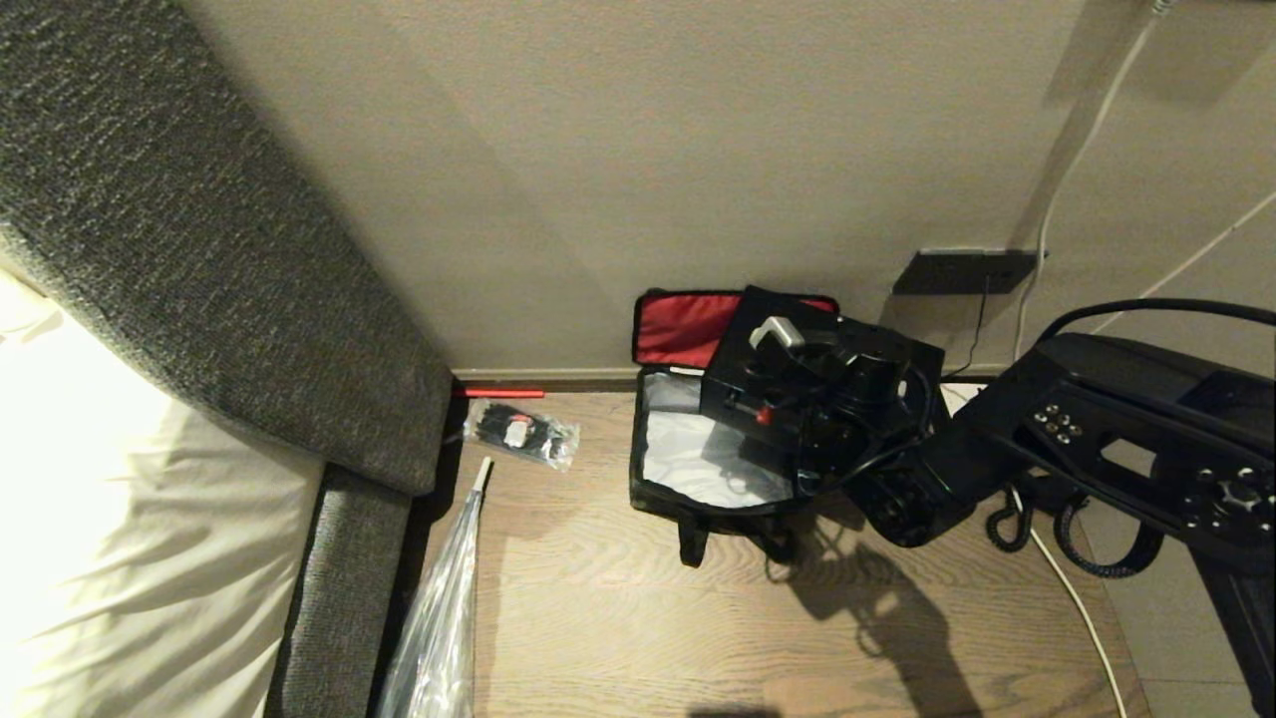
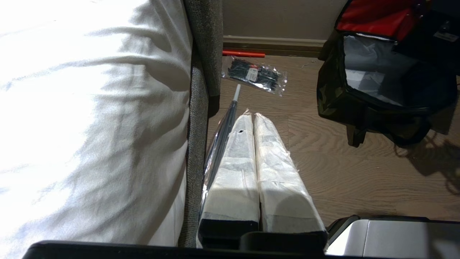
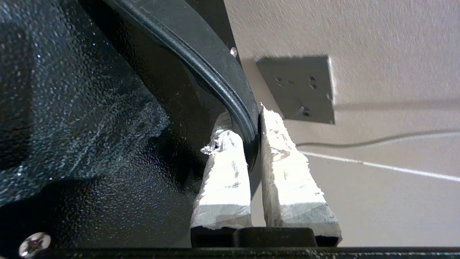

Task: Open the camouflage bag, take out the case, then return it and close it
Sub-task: Release the handle

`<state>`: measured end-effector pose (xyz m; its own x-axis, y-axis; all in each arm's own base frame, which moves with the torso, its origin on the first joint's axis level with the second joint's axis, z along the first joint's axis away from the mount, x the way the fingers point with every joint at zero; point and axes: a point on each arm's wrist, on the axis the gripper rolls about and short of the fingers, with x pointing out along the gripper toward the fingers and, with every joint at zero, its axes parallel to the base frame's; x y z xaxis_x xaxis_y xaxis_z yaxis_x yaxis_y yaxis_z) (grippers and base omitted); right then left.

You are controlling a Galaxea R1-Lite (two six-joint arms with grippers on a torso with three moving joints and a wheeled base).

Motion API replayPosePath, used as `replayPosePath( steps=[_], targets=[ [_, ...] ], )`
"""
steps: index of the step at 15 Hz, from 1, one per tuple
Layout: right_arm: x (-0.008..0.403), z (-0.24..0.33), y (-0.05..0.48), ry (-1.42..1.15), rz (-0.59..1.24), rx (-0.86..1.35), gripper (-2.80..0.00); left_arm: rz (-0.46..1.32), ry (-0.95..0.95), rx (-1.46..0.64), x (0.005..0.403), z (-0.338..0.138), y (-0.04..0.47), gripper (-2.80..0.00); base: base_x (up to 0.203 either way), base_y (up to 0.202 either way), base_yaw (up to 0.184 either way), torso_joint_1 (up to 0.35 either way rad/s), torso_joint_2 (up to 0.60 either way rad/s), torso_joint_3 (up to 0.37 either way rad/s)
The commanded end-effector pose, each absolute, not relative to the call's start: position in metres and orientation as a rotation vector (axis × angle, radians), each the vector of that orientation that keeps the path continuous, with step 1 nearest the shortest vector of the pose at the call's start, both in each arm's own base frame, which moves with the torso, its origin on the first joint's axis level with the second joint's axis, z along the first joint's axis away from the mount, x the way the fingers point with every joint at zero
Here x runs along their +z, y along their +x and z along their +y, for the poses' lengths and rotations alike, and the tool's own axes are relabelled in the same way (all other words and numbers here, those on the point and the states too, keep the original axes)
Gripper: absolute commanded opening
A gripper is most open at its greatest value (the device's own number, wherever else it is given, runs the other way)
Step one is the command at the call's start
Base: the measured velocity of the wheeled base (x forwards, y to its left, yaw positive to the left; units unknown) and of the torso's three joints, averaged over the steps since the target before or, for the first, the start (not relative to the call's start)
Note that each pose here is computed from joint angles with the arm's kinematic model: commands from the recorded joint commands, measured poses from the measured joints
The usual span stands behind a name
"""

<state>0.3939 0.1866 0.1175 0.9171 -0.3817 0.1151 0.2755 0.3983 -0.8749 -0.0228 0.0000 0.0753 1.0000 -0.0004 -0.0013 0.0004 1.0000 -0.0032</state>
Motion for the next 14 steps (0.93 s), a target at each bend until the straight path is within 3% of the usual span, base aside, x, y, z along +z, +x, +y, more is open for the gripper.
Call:
replayPosePath(
  steps=[1,14],
  targets=[
    [0.122,0.175,0.392,-1.083,0.124,-0.442,-2.8,0.002,-0.005,0.0,0.075,0.0,-0.023,-2.8,0.0,0.0,0.0,0.0,0.0,0.0],
    [0.117,0.101,0.398,-1.071,0.231,-0.575,-2.8,0.002,-0.003,0.0,0.075,0.0,-0.023,-2.8,0.0,0.0,0.0,0.0,0.0,0.0]
  ],
)
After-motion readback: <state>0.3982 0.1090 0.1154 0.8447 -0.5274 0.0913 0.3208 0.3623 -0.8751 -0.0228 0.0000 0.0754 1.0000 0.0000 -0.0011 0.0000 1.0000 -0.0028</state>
